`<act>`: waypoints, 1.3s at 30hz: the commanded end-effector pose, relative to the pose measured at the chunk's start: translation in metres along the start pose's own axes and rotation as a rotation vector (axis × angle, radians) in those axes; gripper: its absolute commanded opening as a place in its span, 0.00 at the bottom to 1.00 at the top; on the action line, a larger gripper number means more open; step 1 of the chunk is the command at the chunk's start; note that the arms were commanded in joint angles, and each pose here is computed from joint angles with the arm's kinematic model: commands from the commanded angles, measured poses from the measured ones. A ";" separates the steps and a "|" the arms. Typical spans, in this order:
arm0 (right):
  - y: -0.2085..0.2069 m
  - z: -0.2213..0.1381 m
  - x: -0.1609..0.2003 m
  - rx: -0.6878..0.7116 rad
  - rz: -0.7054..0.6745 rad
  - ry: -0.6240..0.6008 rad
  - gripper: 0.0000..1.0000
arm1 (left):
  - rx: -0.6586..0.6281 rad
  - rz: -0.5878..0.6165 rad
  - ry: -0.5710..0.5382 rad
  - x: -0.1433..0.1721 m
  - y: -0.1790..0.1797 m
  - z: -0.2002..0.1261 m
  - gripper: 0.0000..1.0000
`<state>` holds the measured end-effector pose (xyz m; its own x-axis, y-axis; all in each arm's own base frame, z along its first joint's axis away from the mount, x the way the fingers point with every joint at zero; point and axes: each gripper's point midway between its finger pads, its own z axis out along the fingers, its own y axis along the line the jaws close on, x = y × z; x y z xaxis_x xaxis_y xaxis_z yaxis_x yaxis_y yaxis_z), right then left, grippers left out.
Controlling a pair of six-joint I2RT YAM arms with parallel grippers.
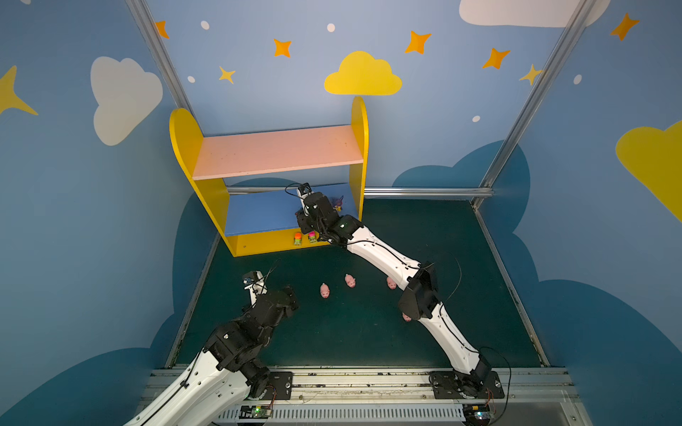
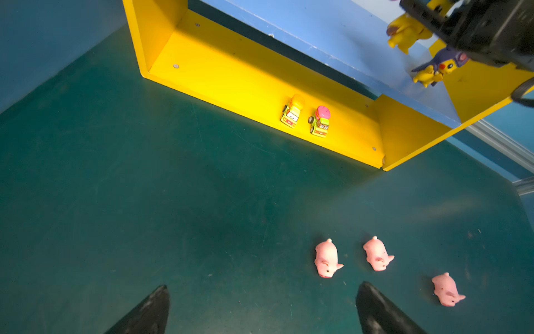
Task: Organize plastic toys on shelves
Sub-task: Place the plastic toy on the shelf.
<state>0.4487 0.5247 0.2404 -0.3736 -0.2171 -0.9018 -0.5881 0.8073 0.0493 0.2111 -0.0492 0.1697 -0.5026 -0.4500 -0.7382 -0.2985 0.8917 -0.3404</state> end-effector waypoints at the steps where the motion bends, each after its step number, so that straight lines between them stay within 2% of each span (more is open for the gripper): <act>1: -0.013 0.007 -0.009 0.018 0.001 -0.033 0.24 | -0.009 -0.008 -0.053 -0.015 0.002 -0.006 1.00; 15: -0.042 0.027 -0.001 0.040 0.041 -0.025 0.24 | -0.036 -0.022 -0.068 -0.018 0.009 0.000 1.00; 39: -0.047 0.041 0.010 0.090 0.038 -0.059 0.22 | -0.041 -0.035 -0.089 -0.021 0.015 -0.001 1.00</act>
<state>0.4967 0.5098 0.2046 -0.3697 -0.1772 -0.9121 -0.5249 0.8498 0.0477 0.2164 -0.0303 0.1833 -0.4190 -0.4895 -0.7648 -0.3405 0.8655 -0.3674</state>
